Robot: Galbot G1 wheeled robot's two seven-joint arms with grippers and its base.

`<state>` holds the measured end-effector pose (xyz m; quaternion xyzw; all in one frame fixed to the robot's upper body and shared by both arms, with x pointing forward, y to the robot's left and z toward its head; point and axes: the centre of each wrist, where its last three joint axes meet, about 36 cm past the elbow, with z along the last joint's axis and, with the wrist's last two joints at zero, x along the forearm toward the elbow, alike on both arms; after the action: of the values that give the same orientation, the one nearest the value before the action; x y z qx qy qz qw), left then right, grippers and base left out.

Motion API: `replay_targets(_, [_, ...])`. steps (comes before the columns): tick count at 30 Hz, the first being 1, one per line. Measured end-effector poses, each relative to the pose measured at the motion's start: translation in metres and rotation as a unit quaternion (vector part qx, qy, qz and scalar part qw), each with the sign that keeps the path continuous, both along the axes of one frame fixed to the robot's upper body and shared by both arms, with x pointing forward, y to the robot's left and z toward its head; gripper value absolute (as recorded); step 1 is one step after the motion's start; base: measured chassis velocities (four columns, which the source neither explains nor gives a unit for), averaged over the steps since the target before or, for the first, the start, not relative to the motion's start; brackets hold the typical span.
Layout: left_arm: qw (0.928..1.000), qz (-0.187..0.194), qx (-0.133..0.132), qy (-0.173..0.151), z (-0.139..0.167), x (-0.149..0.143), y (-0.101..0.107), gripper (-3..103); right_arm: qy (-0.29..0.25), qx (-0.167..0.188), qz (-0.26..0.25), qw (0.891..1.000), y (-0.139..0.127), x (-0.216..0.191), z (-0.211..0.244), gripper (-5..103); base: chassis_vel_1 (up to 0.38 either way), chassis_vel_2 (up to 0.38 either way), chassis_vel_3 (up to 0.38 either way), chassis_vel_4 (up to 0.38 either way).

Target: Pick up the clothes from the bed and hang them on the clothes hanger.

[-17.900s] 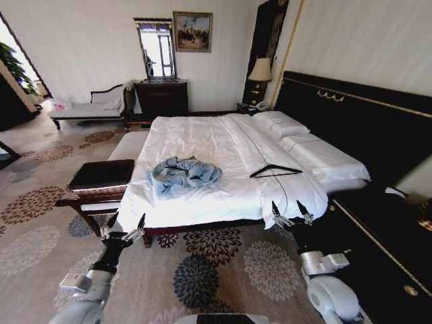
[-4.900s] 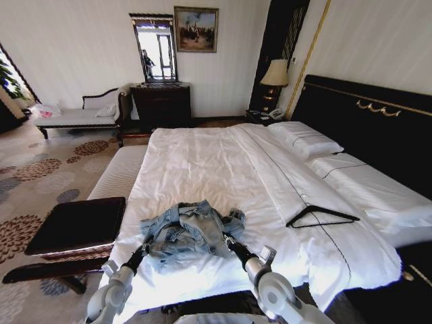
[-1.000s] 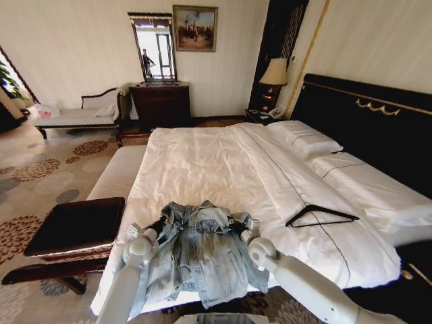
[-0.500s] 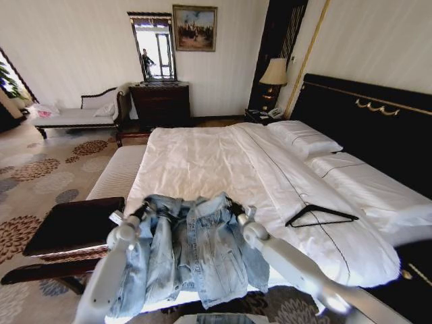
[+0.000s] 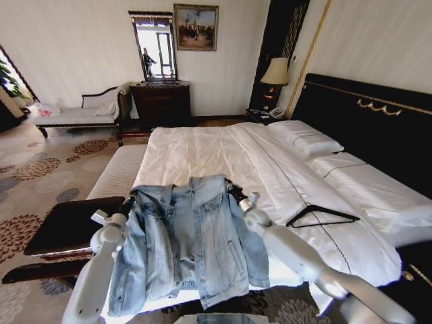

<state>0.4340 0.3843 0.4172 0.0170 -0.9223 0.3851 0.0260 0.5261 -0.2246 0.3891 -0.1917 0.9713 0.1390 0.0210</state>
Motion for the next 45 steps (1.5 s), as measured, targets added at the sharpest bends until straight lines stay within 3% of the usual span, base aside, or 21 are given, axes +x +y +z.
replay_targets(2, [0.9999, -0.003, 0.0, -0.011, 0.009, -0.004, -0.002, 3, -0.007, 0.004, 0.003, 1.0, -0.002, -0.002, 0.005, 1, 0.0, 0.0, 0.0, 0.0])
replay_targets(5, [0.996, -0.026, 0.004, -0.085, 0.073, -0.029, -0.013, 3, -0.075, 0.039, 0.035, 0.996, -0.014, -0.02, 0.057, 1, 0.0, 0.0, 0.0, 0.0])
replay_targets(6, [0.996, -0.026, 0.004, -0.085, 0.073, -0.029, -0.013, 3, -0.075, 0.039, 0.035, 0.996, -0.014, -0.02, 0.057, 1, 0.0, 0.0, 0.0, 0.0])
replay_targets(7, [0.9927, -0.037, 0.01, -0.115, 0.104, -0.038, -0.018, 3, -0.105, 0.054, 0.047, 0.992, -0.015, -0.025, 0.082, 1, 0.0, 0.0, 0.0, 0.0])
replay_targets(10, [0.9859, -0.05, 0.023, -0.158, 0.154, -0.047, -0.021, 3, -0.145, 0.072, 0.065, 0.985, -0.012, -0.028, 0.122, 1, 0.0, 0.0, 0.0, 0.0])
replay_targets(12, [0.9807, -0.058, 0.047, -0.181, 0.185, -0.047, -0.018, 3, -0.163, 0.083, 0.071, 0.981, -0.008, -0.024, 0.145, 1, 0.0, 0.0, 0.0, 0.0])
replay_targets(13, [0.9807, -0.058, 0.047, -0.181, 0.185, -0.047, -0.018, 3, -0.163, 0.083, 0.071, 0.981, -0.008, -0.024, 0.145, 1, 0.0, 0.0, 0.0, 0.0])
replay_targets(18, [0.9661, -0.07, 0.13, -0.212, 0.246, -0.042, 0.006, 3, -0.194, 0.095, 0.083, 0.973, 0.002, -0.002, 0.186, 1, 0.0, 0.0, 0.0, 0.0])
replay_targets(19, [0.9661, -0.07, 0.13, -0.212, 0.246, -0.042, 0.006, 3, -0.194, 0.095, 0.083, 0.973, 0.002, -0.002, 0.186, 1, 0.0, 0.0, 0.0, 0.0])
replay_targets(21, [0.9586, -0.08, 0.149, -0.229, 0.269, -0.051, 0.008, 3, -0.206, 0.109, 0.086, 0.969, 0.002, 0.002, 0.204, 1, 0.0, 0.0, 0.0, 0.0])
replay_targets(26, [0.9523, -0.107, 0.149, -0.244, 0.279, -0.076, -0.01, 3, -0.211, 0.109, 0.091, 0.967, -0.003, -0.014, 0.21, 1, 0.0, 0.0, 0.0, 0.0])
replay_targets(28, [0.9536, -0.122, 0.133, -0.241, 0.271, -0.097, -0.028, 3, -0.211, 0.088, 0.094, 0.969, -0.011, -0.037, 0.204, 1, 0.0, 0.0, 0.0, 0.0])
replay_targets(30, [0.9552, -0.126, 0.126, -0.237, 0.267, -0.104, -0.034, 3, -0.212, 0.082, 0.094, 0.969, -0.014, -0.045, 0.204, 1, 0.0, 0.0, 0.0, 0.0])
replay_targets(34, [0.9656, -0.126, 0.085, -0.211, 0.247, -0.143, -0.052, 3, -0.224, 0.073, 0.097, 0.967, -0.022, -0.096, 0.216, 1, 0.0, 0.0, 0.0, 0.0])
replay_targets(36, [0.9681, -0.119, 0.078, -0.206, 0.244, -0.146, -0.051, 3, -0.226, 0.074, 0.097, 0.966, -0.022, -0.103, 0.22, 1, 0.0, 0.0, 0.0, 0.0])
replay_targets(39, [0.977, -0.082, 0.037, -0.193, 0.246, -0.161, -0.034, 3, -0.24, 0.086, 0.084, 0.963, -0.028, -0.143, 0.249, 1, 0.0, 0.0, 0.0, 0.0])
replay_targets(41, [0.9782, -0.073, 0.011, -0.194, 0.252, -0.167, -0.026, 3, -0.241, 0.089, 0.074, 0.964, -0.029, -0.159, 0.264, 1, 0.0, 0.0, 0.0, 0.0])
replay_targets(42, [0.9782, -0.073, 0.011, -0.194, 0.252, -0.167, -0.026, 3, -0.241, 0.089, 0.074, 0.964, -0.029, -0.159, 0.264, 1, 0.0, 0.0, 0.0, 0.0])
replay_targets(43, [0.9792, -0.072, -0.018, -0.189, 0.254, -0.17, -0.023, 3, -0.225, 0.086, 0.057, 0.969, -0.028, -0.17, 0.274, 1, 0.0, 0.0, 0.0, 0.0])
replay_targets(45, [0.9813, -0.071, -0.05, -0.172, 0.247, -0.169, -0.025, 3, -0.183, 0.075, 0.028, 0.98, -0.025, -0.172, 0.273, 1, 0.0, 0.0, 0.0, 0.0])
